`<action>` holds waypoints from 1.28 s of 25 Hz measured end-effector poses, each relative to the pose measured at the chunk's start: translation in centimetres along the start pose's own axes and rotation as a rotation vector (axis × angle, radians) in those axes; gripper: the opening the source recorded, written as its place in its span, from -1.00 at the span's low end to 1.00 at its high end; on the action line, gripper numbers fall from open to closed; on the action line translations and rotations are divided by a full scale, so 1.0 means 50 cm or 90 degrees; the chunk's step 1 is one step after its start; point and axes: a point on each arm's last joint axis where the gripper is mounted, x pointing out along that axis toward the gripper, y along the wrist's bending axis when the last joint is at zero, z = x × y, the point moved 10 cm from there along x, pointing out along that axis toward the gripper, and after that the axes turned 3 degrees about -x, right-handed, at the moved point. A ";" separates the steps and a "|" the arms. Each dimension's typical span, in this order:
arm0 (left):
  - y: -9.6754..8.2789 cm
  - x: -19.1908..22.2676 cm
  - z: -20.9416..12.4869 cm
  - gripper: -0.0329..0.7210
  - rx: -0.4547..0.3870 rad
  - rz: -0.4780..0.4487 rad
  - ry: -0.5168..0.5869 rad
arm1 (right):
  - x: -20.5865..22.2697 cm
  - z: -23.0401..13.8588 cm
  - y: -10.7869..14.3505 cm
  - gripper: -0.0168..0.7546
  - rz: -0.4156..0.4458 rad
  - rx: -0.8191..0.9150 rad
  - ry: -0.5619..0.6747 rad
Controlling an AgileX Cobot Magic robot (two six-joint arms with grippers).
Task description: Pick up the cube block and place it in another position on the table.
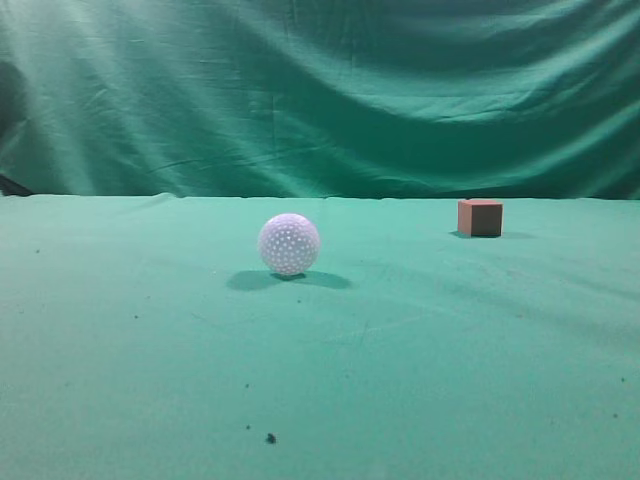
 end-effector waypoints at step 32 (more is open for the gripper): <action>0.000 0.000 0.000 -0.29 0.000 0.000 0.000 | 0.126 -0.151 -0.121 -0.96 -0.139 0.080 -0.453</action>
